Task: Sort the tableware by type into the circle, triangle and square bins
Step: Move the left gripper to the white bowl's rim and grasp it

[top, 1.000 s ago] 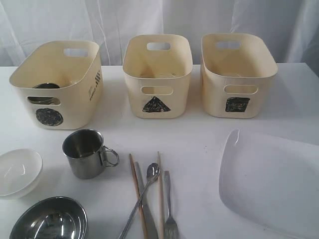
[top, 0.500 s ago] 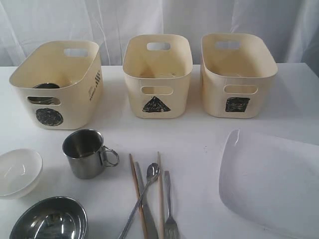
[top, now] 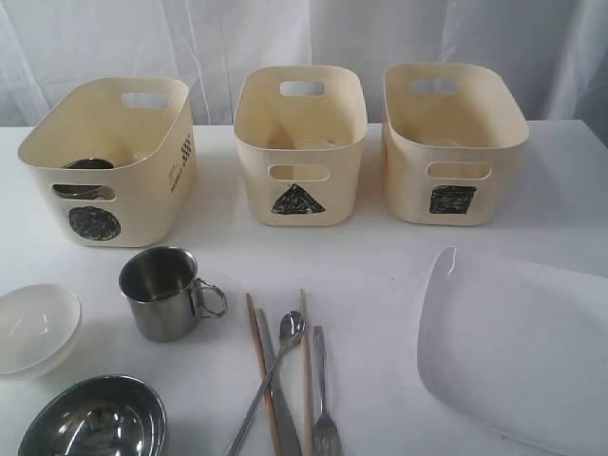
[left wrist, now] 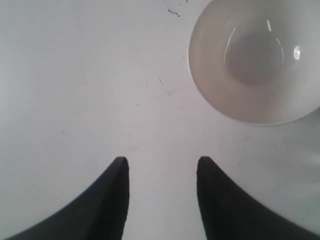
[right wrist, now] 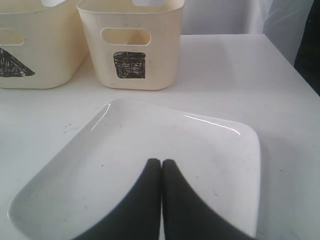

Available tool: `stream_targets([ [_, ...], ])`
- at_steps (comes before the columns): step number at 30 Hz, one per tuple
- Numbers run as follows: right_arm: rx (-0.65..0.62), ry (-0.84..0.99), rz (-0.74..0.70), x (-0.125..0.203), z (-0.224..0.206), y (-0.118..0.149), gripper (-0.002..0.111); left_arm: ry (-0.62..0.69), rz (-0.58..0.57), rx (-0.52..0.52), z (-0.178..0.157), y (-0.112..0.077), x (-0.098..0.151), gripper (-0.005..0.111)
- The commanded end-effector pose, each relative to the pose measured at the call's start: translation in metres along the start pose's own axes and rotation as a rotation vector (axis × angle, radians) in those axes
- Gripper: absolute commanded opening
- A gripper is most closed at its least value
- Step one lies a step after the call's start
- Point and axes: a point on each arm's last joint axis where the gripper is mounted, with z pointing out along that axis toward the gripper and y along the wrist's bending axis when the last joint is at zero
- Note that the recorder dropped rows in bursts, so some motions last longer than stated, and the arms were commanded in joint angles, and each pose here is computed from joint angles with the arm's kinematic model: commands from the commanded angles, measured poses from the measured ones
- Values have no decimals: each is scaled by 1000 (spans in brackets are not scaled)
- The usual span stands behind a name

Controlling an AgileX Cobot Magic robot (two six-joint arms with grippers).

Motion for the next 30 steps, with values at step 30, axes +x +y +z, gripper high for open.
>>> stream_targets([
  [30,5,-15,2,-1,0,0,0,-153,-81,128,74,-22,-49,62],
])
